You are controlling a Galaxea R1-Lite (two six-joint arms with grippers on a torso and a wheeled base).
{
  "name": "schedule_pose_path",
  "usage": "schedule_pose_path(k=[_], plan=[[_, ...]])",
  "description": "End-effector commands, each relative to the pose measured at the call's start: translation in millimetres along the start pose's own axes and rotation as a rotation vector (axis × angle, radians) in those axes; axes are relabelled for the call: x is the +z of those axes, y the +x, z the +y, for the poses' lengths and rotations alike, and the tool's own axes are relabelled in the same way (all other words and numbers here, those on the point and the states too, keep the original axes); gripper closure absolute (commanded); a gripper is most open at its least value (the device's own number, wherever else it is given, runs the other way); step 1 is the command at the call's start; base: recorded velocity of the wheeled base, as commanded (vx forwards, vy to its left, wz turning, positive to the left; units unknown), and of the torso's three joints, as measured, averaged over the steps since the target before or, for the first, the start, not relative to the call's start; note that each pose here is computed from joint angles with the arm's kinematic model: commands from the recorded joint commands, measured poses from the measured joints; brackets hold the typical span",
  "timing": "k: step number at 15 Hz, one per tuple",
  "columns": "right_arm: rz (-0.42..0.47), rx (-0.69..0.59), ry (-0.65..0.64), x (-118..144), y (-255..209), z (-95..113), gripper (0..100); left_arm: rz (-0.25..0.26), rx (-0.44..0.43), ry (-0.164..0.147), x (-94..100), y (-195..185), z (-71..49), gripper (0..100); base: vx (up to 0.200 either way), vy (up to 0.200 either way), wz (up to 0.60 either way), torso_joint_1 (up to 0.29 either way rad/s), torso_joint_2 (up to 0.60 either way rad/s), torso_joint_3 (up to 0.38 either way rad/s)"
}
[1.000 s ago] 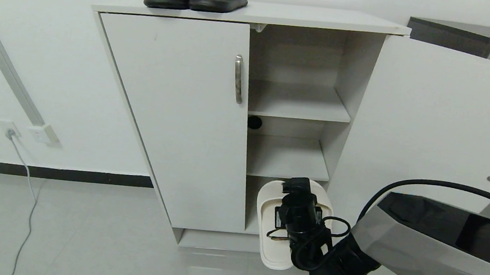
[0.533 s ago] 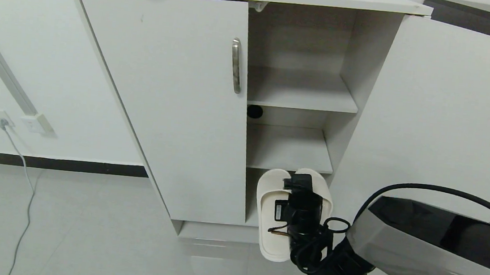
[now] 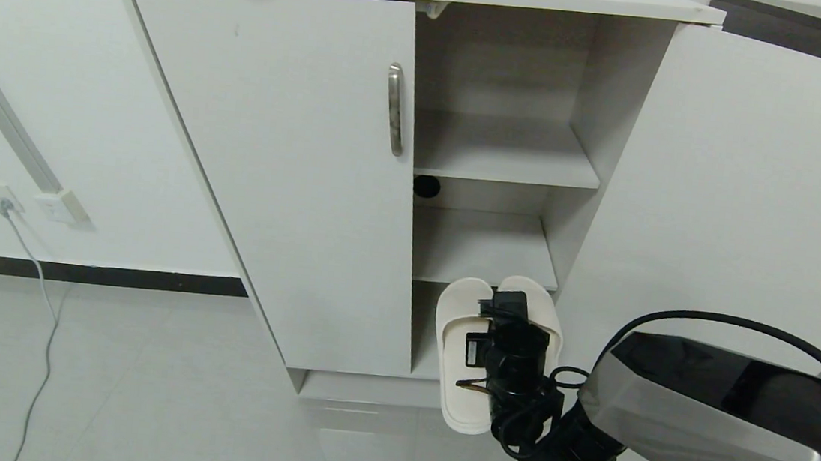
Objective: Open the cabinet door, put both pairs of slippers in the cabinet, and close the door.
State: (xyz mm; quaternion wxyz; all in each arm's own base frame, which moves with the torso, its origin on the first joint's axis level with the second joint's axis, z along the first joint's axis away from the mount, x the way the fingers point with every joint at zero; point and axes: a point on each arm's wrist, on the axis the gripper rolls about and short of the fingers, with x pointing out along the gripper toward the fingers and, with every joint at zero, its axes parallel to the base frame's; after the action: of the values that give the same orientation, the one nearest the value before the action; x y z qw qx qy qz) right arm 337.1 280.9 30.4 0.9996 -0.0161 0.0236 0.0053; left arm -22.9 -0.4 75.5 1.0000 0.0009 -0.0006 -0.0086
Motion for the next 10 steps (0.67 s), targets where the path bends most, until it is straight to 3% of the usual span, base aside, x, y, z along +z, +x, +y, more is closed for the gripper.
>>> schedule_pose_path(k=[1, 9, 10], plan=[[-0.001, 0.000, 0.001, 0.4, 0.0, 0.2, 100, 0.001, 0.000, 0.000, 0.0, 0.1, 0.0, 100, 0.200, 0.000, 0.00, 0.002, 0.00, 0.002], [-0.001, 0.001, 0.004, 0.2, 0.5, 0.6, 100, 0.001, 0.002, 0.000, 0.0, 0.1, 0.0, 100, 0.200, 0.000, 0.00, 0.004, 0.00, 0.001], [-0.002, -0.003, 0.007, 0.6, 2.3, -1.3, 100, 0.001, 0.002, -0.002, 0.0, 0.1, 0.0, 100, 0.000, 0.000, 0.00, 0.000, 0.00, 0.000]])
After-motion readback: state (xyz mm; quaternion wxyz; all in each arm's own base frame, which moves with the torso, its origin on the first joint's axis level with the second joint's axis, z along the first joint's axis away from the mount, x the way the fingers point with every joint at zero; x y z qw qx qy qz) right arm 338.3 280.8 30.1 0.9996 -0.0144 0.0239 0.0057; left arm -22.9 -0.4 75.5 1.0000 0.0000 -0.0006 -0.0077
